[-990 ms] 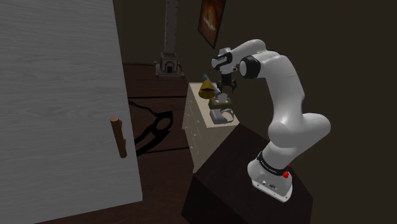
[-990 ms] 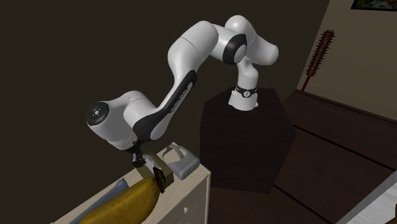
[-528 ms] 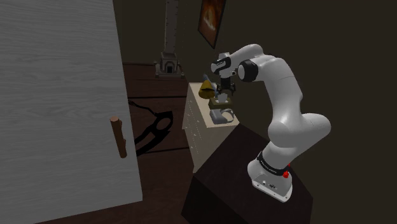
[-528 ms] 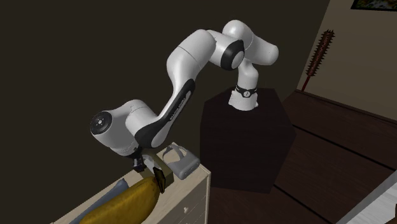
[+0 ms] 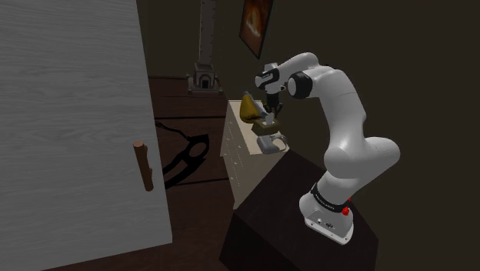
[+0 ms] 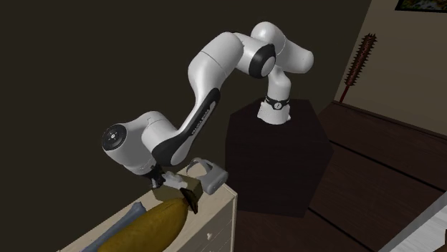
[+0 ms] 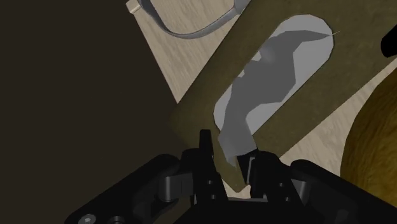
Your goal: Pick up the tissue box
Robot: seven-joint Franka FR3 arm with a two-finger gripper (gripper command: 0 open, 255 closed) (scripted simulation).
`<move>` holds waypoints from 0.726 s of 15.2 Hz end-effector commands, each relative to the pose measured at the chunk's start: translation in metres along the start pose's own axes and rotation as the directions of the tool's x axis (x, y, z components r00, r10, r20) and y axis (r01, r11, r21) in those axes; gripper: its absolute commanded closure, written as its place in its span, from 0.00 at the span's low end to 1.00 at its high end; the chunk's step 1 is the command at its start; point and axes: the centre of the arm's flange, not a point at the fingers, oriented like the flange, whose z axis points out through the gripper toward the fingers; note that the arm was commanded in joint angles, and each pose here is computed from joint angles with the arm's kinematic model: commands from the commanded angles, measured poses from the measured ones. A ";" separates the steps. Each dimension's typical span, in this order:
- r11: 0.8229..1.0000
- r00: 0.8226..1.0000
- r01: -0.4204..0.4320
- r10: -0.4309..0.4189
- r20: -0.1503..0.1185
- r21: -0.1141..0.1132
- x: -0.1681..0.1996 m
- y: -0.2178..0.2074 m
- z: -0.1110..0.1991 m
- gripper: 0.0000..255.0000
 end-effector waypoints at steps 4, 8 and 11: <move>1.000 1.000 0.001 -0.001 0.007 -0.003 0.000 0.003 -0.005 1.00; 1.000 1.000 0.001 -0.001 0.007 -0.003 -0.003 0.010 -0.025 1.00; 1.000 1.000 0.001 -0.001 0.007 -0.003 -0.006 0.016 -0.039 1.00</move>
